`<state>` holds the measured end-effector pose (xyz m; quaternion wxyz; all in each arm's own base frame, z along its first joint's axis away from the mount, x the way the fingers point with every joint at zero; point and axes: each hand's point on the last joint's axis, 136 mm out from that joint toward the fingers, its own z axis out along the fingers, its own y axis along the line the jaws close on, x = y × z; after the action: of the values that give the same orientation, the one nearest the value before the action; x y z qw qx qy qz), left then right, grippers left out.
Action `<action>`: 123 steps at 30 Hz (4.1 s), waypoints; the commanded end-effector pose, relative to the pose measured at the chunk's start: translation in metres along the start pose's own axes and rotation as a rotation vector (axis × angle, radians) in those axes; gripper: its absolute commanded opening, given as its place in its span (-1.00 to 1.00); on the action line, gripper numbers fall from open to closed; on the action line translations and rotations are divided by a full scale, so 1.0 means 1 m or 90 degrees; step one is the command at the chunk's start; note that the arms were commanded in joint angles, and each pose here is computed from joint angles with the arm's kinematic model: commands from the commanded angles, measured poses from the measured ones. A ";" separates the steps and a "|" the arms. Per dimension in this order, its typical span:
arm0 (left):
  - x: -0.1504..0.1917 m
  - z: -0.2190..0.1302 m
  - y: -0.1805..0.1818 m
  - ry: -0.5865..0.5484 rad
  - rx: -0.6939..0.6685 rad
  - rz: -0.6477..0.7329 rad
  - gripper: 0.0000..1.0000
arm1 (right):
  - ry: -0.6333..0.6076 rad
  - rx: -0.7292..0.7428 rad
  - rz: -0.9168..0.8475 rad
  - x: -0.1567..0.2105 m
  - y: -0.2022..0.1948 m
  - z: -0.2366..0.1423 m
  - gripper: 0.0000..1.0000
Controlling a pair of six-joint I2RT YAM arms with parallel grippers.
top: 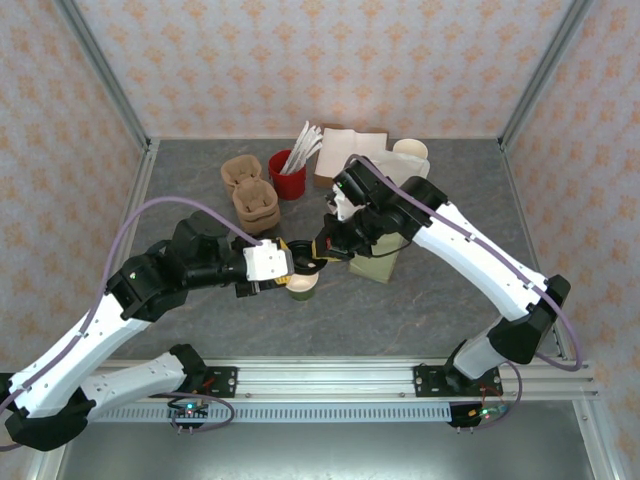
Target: Pack the takeout coffee
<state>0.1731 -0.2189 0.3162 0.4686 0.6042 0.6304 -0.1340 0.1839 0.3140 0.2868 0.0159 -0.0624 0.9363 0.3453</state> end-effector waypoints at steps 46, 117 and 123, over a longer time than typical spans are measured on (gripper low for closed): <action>0.008 0.029 0.016 -0.027 0.001 -0.308 -0.77 | -0.266 0.021 0.034 -0.021 -0.032 -0.072 0.00; 0.162 0.089 -0.014 0.148 0.171 -1.124 -0.32 | -0.298 0.012 0.177 -0.044 -0.073 0.103 0.26; 0.166 0.091 -0.017 0.154 0.172 -1.126 -0.33 | -0.299 0.017 0.173 -0.046 -0.073 0.106 0.26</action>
<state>0.2251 -0.1849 0.1396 0.0473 -0.0485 0.8910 -0.4489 0.2307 0.3246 0.1491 0.1695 0.1521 0.9179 0.3249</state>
